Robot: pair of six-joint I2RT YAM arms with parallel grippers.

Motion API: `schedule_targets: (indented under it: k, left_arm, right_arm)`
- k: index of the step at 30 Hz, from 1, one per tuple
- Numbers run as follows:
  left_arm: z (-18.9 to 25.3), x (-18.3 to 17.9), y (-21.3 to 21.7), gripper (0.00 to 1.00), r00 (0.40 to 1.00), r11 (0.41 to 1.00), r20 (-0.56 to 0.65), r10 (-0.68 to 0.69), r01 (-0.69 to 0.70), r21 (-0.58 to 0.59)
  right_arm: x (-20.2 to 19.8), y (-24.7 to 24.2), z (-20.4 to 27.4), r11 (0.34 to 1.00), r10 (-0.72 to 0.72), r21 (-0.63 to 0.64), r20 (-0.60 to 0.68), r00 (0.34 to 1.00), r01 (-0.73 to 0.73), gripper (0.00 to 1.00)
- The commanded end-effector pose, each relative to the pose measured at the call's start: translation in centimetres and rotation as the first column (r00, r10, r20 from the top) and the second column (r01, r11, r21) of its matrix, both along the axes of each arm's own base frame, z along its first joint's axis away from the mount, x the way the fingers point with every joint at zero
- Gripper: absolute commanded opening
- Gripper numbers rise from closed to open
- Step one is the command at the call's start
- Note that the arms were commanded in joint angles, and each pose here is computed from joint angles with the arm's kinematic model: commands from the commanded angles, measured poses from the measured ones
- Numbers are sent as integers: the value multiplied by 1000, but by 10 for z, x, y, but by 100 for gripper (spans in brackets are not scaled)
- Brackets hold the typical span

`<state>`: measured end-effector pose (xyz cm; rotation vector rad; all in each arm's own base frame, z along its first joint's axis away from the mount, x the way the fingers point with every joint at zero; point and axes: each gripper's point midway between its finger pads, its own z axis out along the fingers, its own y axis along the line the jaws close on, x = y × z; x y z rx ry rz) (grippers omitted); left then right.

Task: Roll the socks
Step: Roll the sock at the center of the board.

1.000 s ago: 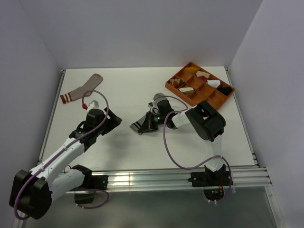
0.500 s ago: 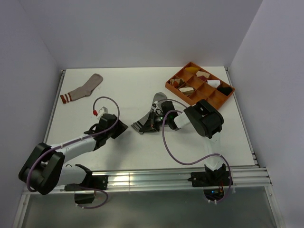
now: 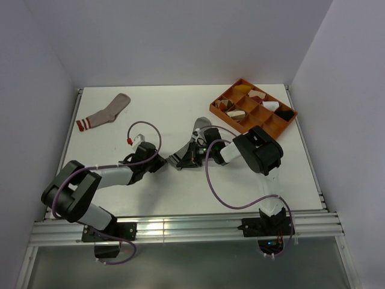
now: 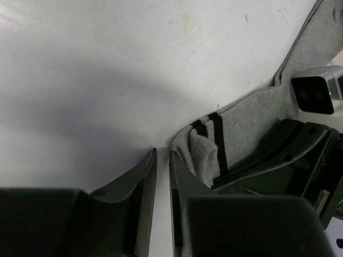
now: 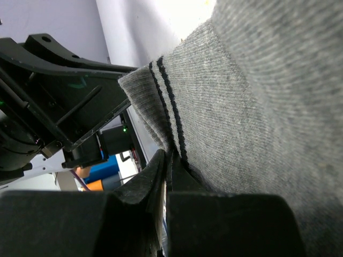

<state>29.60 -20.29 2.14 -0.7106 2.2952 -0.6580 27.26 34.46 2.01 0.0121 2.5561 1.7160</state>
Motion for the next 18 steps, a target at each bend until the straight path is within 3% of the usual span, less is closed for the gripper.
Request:
schedule_targets:
  k: [1, 18]
  left_arm:
    - [-6, 6, -6, 22, 1000, 1000, -2, -4, 4, 8]
    - [21, 10, -28, 21, 992, 995, 110, -63, 71, -70]
  right_arm:
    - [4, -4, -11, 999, -22, -24, 6, 1000, 23, 0]
    - [5, -4, -14, 999, -24, -30, -3, 1000, 24, 0]
